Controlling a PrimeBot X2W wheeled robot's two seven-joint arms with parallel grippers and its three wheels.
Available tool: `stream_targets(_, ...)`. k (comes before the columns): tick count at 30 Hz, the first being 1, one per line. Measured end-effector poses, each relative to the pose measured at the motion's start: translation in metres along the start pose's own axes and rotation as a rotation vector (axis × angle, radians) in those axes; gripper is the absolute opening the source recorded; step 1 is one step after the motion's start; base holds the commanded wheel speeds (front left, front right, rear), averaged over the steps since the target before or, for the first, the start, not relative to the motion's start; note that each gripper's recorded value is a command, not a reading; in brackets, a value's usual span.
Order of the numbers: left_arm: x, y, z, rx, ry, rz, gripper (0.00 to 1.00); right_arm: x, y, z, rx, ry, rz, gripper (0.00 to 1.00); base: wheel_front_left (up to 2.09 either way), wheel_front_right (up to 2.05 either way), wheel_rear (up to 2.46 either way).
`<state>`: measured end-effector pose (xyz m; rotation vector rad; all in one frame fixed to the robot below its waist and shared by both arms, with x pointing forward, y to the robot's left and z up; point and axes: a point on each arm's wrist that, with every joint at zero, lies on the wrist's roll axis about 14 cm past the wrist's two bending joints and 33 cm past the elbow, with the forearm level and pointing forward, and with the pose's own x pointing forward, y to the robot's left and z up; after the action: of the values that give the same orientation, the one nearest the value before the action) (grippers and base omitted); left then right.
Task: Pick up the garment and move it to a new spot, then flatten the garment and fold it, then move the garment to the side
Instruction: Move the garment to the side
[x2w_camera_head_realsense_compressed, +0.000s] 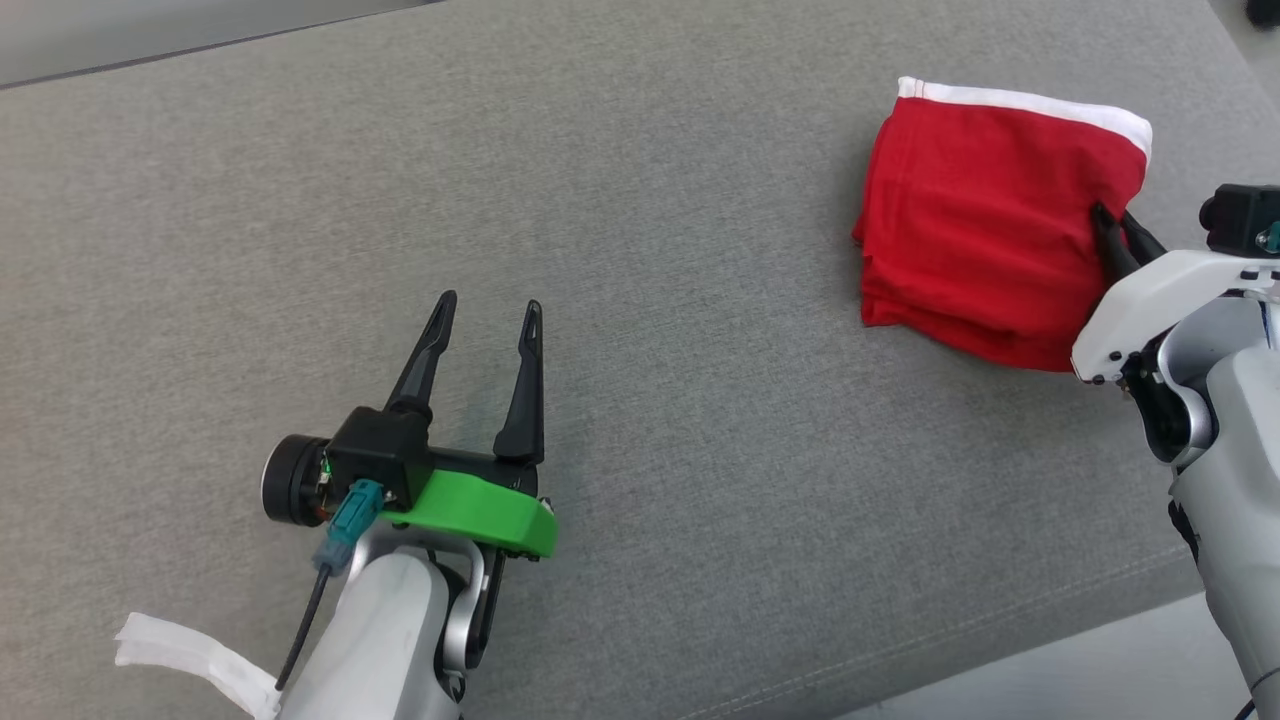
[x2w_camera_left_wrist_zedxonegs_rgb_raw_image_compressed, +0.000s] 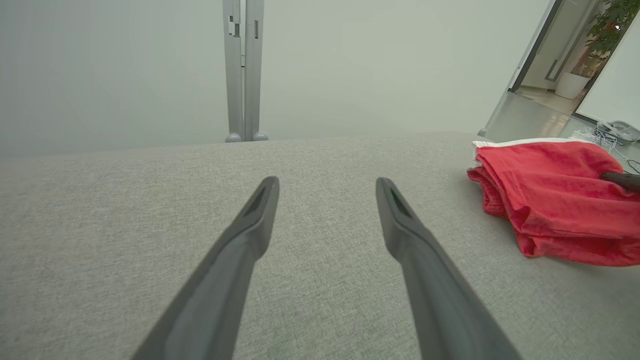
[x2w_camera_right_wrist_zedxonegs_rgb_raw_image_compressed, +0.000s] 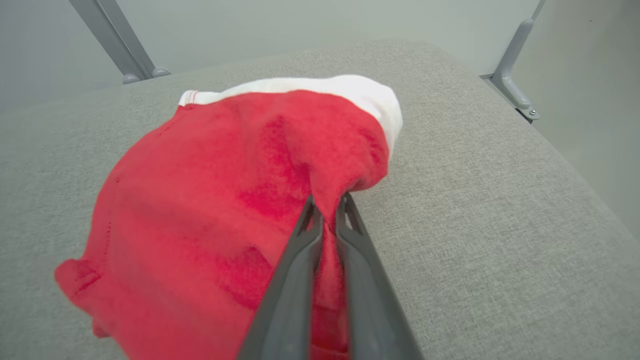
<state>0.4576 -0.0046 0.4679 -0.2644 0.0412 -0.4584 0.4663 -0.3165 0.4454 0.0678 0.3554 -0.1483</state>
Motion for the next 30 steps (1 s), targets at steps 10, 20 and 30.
stream_targets(10, 0.016, -0.009, -0.035, -0.029, 0.072, -0.057, 1.0, 0.008, -0.028, -0.006, -0.101, 0.032, -0.057, 0.0, 0.0, 0.0, 0.0)
stream_targets(20, 0.006, 0.027, -0.033, 0.013, 0.082, 0.026, 1.0, 0.048, -0.057, 0.037, -0.236, 0.018, -0.106, 0.0, 0.0, 0.0, 0.0)
stream_targets(30, -0.005, 0.051, -0.042, 0.023, 0.112, 0.087, 1.0, 0.08, -0.076, 0.055, -0.326, -0.007, -0.162, 0.03, 0.0, 0.0, 0.0)
